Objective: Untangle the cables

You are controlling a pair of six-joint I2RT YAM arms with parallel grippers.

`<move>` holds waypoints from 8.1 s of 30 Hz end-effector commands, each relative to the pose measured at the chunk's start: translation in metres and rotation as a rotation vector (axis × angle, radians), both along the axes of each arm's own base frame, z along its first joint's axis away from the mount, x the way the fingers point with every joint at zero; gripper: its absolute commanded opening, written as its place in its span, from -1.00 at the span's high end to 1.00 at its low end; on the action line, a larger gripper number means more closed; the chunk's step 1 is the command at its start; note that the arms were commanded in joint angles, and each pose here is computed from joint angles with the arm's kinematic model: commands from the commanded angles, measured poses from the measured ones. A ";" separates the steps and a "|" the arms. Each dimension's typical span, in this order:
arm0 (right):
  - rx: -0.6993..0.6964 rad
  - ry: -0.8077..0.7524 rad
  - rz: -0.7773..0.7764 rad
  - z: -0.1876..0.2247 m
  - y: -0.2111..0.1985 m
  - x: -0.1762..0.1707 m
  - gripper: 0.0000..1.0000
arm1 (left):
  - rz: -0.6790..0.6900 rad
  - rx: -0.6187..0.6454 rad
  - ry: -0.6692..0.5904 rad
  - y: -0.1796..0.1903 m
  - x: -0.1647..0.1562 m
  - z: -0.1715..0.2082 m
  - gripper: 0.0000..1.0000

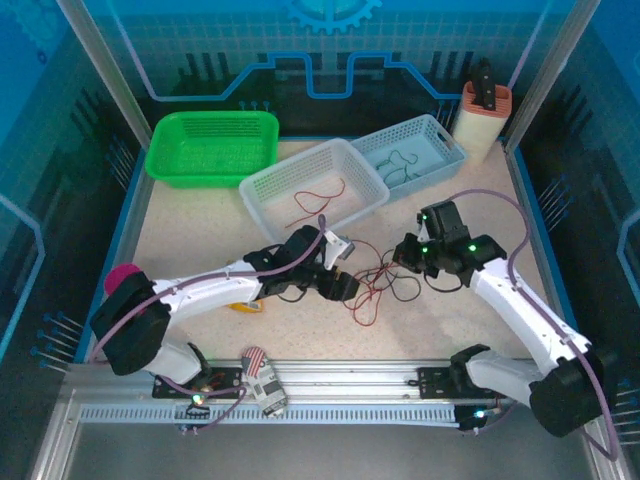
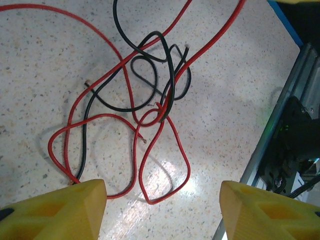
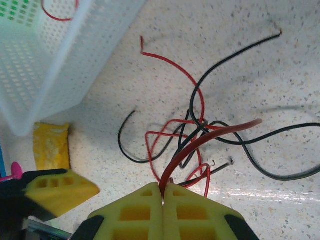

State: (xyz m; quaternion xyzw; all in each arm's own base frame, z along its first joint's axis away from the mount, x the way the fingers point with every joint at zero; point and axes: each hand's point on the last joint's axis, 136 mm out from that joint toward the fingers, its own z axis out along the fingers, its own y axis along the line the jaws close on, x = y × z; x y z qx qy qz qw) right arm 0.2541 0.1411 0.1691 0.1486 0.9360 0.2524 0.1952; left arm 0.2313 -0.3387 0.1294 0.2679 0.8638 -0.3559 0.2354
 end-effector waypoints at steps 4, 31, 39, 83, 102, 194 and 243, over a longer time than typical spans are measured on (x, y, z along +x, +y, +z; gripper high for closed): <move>-0.036 -0.041 0.031 0.021 -0.004 -0.007 1.00 | -0.033 -0.059 -0.040 -0.015 0.003 0.016 -0.28; -0.005 -0.206 0.218 0.081 0.017 -0.009 1.00 | -0.221 -0.252 -0.469 -0.059 0.014 0.067 -0.32; 0.054 -0.237 0.257 0.087 0.027 -0.012 1.00 | -0.134 -0.213 -0.505 -0.071 0.043 0.060 -0.07; 0.192 -0.023 -0.025 -0.039 -0.015 0.025 0.18 | 0.060 -0.588 -0.298 -0.066 0.073 0.167 1.00; 0.114 -0.059 -0.131 -0.033 -0.054 0.017 0.02 | -0.149 -0.748 -0.368 -0.095 0.037 0.227 1.00; -0.328 -0.437 0.457 -0.037 0.049 0.017 1.00 | -0.047 -0.850 -0.410 -0.089 0.072 0.269 1.00; -0.157 -0.482 0.077 0.002 -0.047 -0.033 -0.67 | 0.243 -0.631 -0.506 0.028 0.128 0.278 1.00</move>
